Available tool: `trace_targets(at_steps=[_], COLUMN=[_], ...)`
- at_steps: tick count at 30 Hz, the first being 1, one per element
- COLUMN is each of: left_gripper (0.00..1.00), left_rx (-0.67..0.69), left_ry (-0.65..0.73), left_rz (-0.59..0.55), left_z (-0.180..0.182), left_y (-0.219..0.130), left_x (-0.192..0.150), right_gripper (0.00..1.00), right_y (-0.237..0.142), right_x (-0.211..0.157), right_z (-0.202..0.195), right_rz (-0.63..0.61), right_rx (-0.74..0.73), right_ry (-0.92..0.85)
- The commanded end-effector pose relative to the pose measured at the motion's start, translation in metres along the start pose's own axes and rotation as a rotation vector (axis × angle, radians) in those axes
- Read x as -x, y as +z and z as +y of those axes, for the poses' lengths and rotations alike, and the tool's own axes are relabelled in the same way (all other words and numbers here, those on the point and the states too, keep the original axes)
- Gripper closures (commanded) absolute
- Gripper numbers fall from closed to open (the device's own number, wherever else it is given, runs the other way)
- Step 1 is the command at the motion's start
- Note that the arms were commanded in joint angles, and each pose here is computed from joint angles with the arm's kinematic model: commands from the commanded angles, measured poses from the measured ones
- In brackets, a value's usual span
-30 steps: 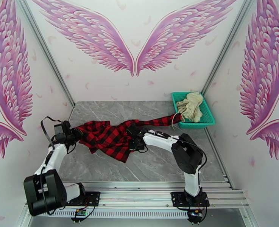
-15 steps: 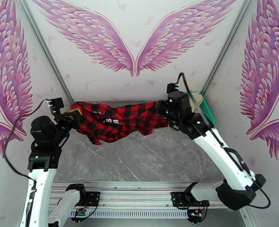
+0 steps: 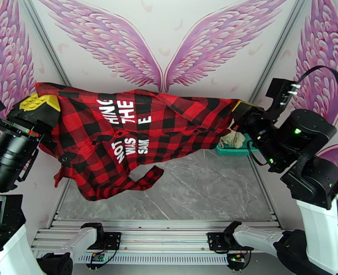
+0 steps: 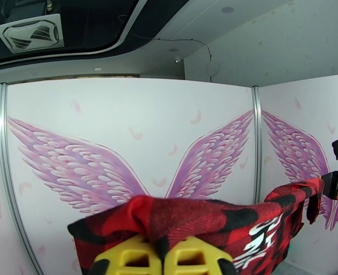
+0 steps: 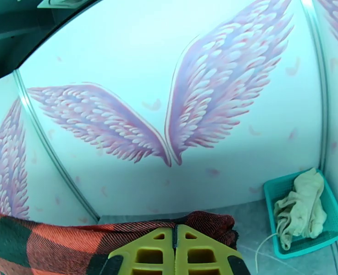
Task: Fold and stack the mixed laundry pile
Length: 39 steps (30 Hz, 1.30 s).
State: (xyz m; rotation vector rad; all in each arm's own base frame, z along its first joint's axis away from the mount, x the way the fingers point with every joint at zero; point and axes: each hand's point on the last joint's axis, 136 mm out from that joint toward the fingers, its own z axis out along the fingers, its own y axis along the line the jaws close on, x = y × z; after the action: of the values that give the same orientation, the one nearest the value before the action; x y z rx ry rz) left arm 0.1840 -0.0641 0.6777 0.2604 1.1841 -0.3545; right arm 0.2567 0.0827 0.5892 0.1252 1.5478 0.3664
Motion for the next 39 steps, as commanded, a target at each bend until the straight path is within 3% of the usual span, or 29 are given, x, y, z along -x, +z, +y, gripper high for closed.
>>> trace_targets(at_steps=[1,8,13,20,23,26,29,33,37,39], left_gripper=[1.00,1.00,1.00,1.00,1.00,1.00,1.00,0.98,0.56,0.46], left_rx=[0.101,0.139,0.149,0.099,0.058,0.053,0.053,0.061,0.076,0.096], left_ry=[-0.141,-0.150,-0.076,0.015,0.056,0.066,0.047,-0.062,-0.249,-0.354], left_rz=[0.262,0.244,0.097,-0.147,-0.159,-0.070,0.110,0.286,0.539,0.652], left_z=[0.058,0.119,0.143,0.122,0.101,0.090,0.081,0.063,0.032,0.015], left_y=[0.072,0.174,0.221,0.206,0.188,0.173,0.154,0.100,0.019,-0.028], left_x=[-0.101,-0.151,-0.125,-0.043,-0.022,-0.035,-0.090,-0.195,-0.323,-0.376], right_gripper=[1.00,1.00,1.00,1.00,1.00,1.00,1.00,1.00,0.99,0.76], right_y=[0.046,0.185,0.244,0.219,0.198,0.185,0.182,0.170,0.125,0.090], right_x=[-0.034,-0.083,-0.058,0.026,0.040,0.033,-0.007,-0.107,-0.232,-0.293], right_z=[-0.010,-0.019,-0.011,0.025,0.030,0.025,0.004,-0.032,-0.074,-0.096], right_rz=[0.089,0.185,0.086,-0.133,-0.156,-0.128,-0.024,0.180,0.394,0.483], right_rx=[-0.116,-0.046,0.051,0.215,0.238,0.216,0.166,0.111,0.049,0.013], right_ry=[-0.120,0.060,0.137,0.151,0.104,0.042,0.023,0.018,0.013,0.016])
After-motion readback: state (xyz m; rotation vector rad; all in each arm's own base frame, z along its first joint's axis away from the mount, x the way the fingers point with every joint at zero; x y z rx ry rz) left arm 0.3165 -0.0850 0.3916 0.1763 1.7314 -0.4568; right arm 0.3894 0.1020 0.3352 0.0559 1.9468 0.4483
